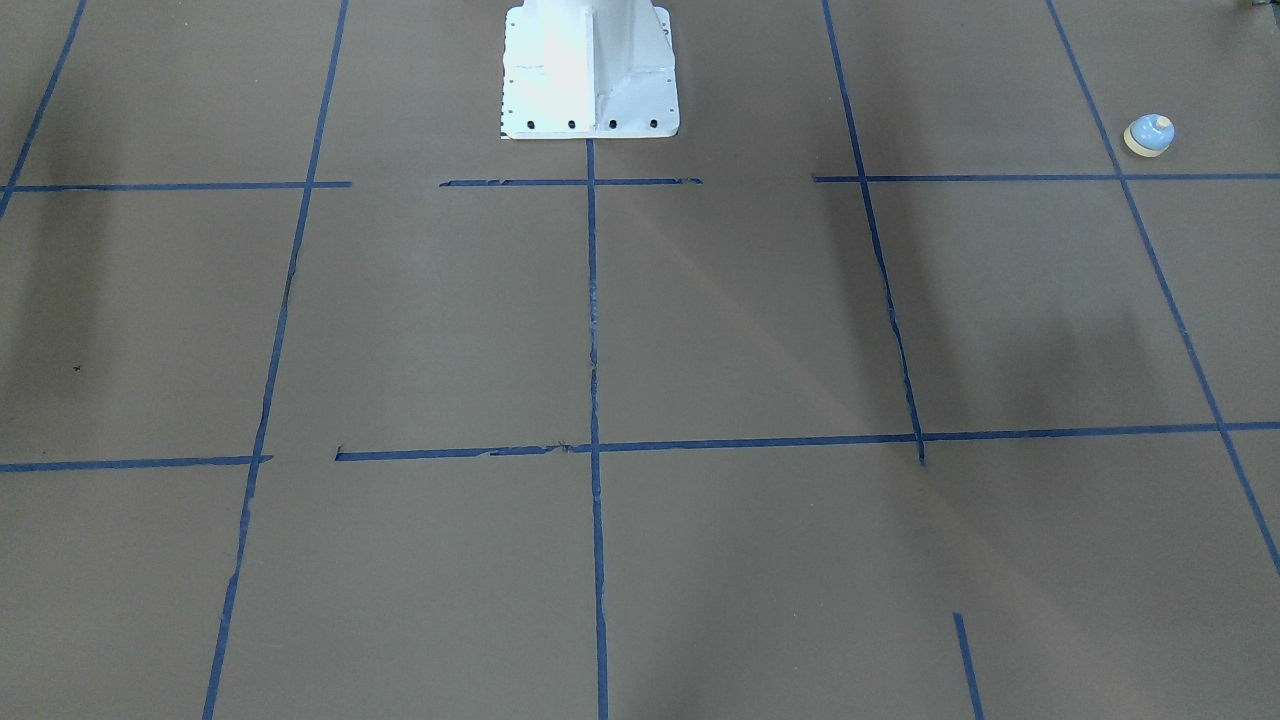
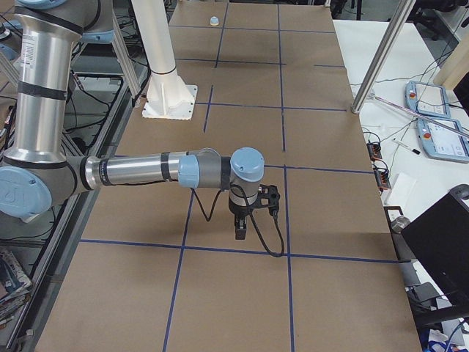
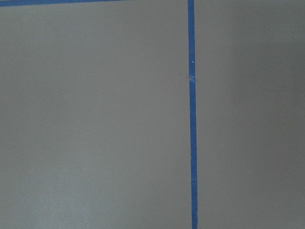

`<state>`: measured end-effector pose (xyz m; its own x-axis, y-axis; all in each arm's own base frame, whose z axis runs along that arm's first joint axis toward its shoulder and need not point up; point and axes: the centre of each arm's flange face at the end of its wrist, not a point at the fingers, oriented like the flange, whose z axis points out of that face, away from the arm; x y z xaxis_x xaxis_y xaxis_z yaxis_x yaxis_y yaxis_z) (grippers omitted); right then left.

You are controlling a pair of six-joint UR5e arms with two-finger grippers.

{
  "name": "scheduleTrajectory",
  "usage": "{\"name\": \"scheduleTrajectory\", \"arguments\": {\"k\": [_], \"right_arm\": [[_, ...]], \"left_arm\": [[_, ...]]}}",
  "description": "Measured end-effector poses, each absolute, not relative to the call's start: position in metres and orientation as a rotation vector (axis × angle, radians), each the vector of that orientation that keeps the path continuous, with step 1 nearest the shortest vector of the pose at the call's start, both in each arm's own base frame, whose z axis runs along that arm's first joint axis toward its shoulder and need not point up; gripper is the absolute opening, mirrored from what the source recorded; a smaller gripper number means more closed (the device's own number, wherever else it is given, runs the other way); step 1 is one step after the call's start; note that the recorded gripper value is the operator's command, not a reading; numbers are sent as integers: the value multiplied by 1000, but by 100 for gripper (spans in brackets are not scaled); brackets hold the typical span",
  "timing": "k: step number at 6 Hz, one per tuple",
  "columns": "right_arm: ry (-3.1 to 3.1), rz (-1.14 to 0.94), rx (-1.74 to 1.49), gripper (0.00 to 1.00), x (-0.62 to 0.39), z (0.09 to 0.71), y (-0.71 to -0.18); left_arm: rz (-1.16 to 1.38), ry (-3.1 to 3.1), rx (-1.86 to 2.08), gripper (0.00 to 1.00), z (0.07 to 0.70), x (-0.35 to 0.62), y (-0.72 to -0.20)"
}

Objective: Place and press bell with both arms

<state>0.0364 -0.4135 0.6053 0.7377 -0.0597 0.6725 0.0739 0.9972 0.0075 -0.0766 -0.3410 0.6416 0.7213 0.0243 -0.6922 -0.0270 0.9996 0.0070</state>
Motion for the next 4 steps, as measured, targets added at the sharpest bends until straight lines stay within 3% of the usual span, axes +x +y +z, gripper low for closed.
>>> {"name": "scheduleTrajectory", "arguments": {"k": [4], "right_arm": [[-738, -77, -11, 100, 36, 601, -414]], "left_arm": [[59, 758, 74, 100, 620, -76, -363]]}}
